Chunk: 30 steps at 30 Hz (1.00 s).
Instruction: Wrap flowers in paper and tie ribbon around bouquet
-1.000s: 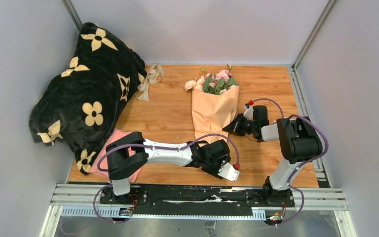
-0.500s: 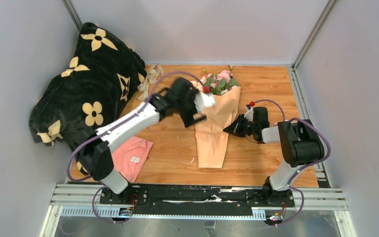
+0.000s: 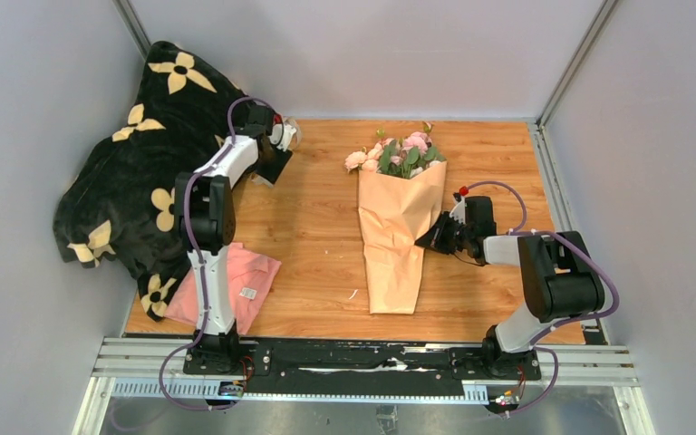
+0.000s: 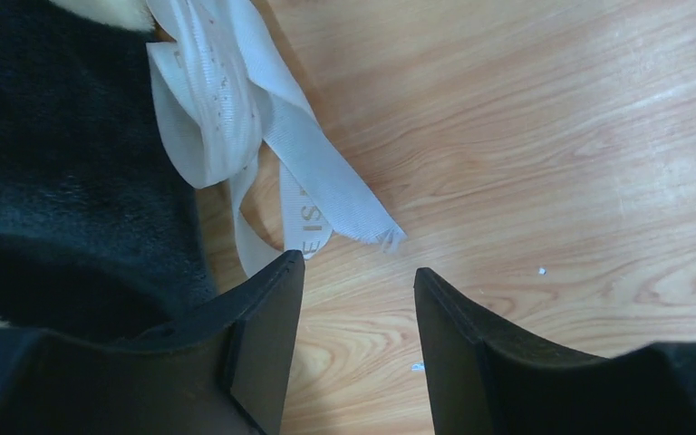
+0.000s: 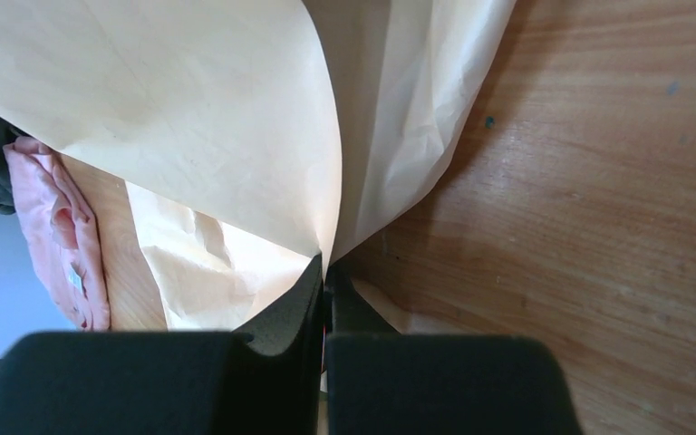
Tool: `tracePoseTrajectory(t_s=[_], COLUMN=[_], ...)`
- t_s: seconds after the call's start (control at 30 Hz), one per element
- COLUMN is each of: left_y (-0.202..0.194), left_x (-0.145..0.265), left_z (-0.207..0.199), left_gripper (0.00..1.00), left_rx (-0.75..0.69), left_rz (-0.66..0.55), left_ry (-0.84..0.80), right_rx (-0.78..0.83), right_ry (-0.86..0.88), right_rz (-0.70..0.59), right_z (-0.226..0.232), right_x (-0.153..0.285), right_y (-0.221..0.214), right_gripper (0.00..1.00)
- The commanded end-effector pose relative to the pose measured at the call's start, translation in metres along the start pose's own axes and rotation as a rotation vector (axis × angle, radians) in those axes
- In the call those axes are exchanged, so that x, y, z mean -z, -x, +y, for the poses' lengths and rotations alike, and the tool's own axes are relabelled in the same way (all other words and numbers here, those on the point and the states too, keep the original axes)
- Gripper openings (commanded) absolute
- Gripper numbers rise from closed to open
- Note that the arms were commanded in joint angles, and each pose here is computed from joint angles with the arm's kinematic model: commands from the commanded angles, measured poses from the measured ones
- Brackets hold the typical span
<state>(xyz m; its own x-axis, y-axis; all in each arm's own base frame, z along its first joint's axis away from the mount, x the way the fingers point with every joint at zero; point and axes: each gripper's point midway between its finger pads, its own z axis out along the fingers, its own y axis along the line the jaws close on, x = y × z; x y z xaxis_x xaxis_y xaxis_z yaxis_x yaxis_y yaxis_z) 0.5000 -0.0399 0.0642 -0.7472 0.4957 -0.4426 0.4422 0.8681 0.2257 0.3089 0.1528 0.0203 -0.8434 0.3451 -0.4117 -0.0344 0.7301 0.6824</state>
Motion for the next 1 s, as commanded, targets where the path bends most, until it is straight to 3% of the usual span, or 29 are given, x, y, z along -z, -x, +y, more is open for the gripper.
tracePoseTrajectory(t_s=[0.0, 0.23, 0.33, 0.5, 0.77, 0.83, 0.93, 0.97], left_y=[0.024, 0.021, 0.008, -0.018, -0.02, -0.021, -0.027, -0.028], left_x=[0.013, 0.002, -0.013, -0.04, -0.053, -0.051, -0.049, -0.045], left_z=[0.011, 0.059, 0.069, 0.063, 0.042, 0.042, 0.042, 0.04], left_gripper=[0.57, 0.47, 0.46, 0.54, 0.49, 0.4, 0.09, 0.04], left_rx=[0.071, 0.384, 0.485, 0.485, 0.482, 0.483, 0.464, 0.455], left_rz=[-0.055, -0.142, -0.112, 0.002, 0.003, -0.001, 0.022, 0.029], left_ry=[0.047, 0.158, 0.159, 0.165, 0.056, 0.064, 0.071, 0.058], right_rx=[0.005, 0.009, 0.013, 0.021, 0.034, 0.038, 0.04, 0.04], right_ry=[-0.122, -0.112, -0.109, -0.102, -0.106, -0.107, -0.104, -0.105], right_rz=[0.068, 0.082, 0.078, 0.081, 0.078, 0.077, 0.07, 0.067], right_z=[-0.024, -0.024, -0.023, -0.021, -0.021, -0.02, -0.019, -0.019], right_x=[0.004, 0.003, 0.003, 0.003, 0.005, 0.005, 0.006, 0.006], right_y=[-0.025, -0.027, -0.025, -0.024, -0.023, -0.023, -0.021, -0.02], right_gripper=[0.0, 0.0, 0.0, 0.0, 0.0, 0.0, 0.0, 0.0])
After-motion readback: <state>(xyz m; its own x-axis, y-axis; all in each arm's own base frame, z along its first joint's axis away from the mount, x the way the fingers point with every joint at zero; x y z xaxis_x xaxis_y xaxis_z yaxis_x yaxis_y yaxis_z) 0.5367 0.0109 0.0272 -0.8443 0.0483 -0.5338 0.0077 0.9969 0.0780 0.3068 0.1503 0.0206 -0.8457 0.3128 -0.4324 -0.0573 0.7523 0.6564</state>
